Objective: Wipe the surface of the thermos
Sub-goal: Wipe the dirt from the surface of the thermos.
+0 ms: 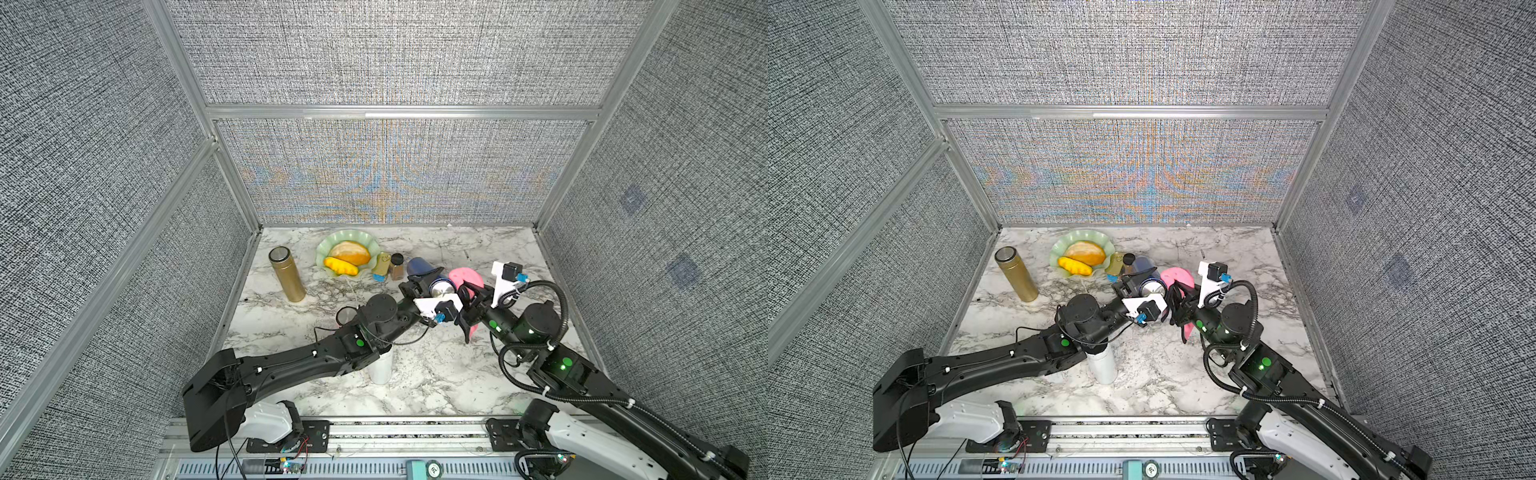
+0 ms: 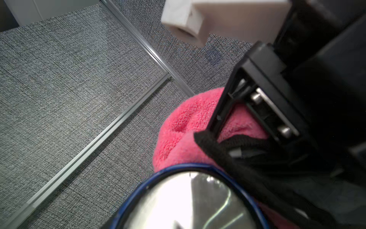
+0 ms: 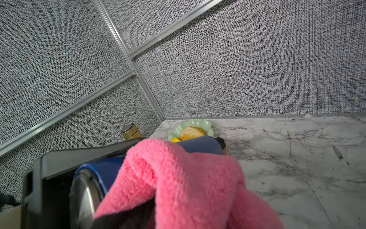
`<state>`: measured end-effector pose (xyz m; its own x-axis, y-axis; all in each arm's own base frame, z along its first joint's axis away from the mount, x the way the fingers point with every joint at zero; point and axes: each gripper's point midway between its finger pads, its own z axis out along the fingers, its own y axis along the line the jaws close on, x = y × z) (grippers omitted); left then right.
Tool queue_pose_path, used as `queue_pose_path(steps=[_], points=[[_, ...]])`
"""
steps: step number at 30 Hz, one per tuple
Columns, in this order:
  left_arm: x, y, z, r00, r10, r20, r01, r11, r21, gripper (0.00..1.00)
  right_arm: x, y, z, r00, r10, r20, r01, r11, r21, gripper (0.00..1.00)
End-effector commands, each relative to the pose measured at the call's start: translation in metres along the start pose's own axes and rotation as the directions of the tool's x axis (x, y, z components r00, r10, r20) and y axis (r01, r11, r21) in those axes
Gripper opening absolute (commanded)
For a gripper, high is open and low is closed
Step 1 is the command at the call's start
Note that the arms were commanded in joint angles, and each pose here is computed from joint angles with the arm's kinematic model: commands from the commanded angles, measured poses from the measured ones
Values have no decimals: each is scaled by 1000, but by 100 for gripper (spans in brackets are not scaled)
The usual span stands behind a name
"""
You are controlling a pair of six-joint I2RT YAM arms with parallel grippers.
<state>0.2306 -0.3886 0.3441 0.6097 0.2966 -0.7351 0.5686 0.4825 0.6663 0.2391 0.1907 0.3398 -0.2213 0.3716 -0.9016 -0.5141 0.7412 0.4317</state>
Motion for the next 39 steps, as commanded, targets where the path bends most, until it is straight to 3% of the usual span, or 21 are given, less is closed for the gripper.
queue_pose_path(steps=[1,5,13,19,24,30,33,35,39], points=[[-35,57,-9,983,-91,157,116,981,-153,0,10,-12,-20,999,-30,-26,31,999,28,0],[-48,53,-22,957,-155,244,172,984,-51,0,11,-23,-25,999,-36,-7,37,997,75,0],[-90,37,-54,868,-273,416,230,961,150,0,34,-38,16,998,-35,-60,43,988,146,0],[-100,33,-63,823,-325,465,257,944,205,0,53,-12,44,993,-4,-121,4,1000,-1,0],[-93,32,-59,828,-328,455,269,944,190,0,57,-11,43,991,-2,-133,0,1000,-14,0],[-74,48,-52,875,-268,402,274,961,43,0,42,-34,15,997,-28,-78,36,994,99,0],[-64,56,-49,900,-228,373,259,965,-35,0,22,-29,-7,999,-38,-28,40,996,83,0],[-56,66,-45,922,-191,338,239,965,-107,0,10,-15,-22,999,-37,-3,37,999,11,0],[-32,82,-22,965,-121,234,172,963,-210,0,-7,38,-51,1000,-21,12,23,962,-271,0]])
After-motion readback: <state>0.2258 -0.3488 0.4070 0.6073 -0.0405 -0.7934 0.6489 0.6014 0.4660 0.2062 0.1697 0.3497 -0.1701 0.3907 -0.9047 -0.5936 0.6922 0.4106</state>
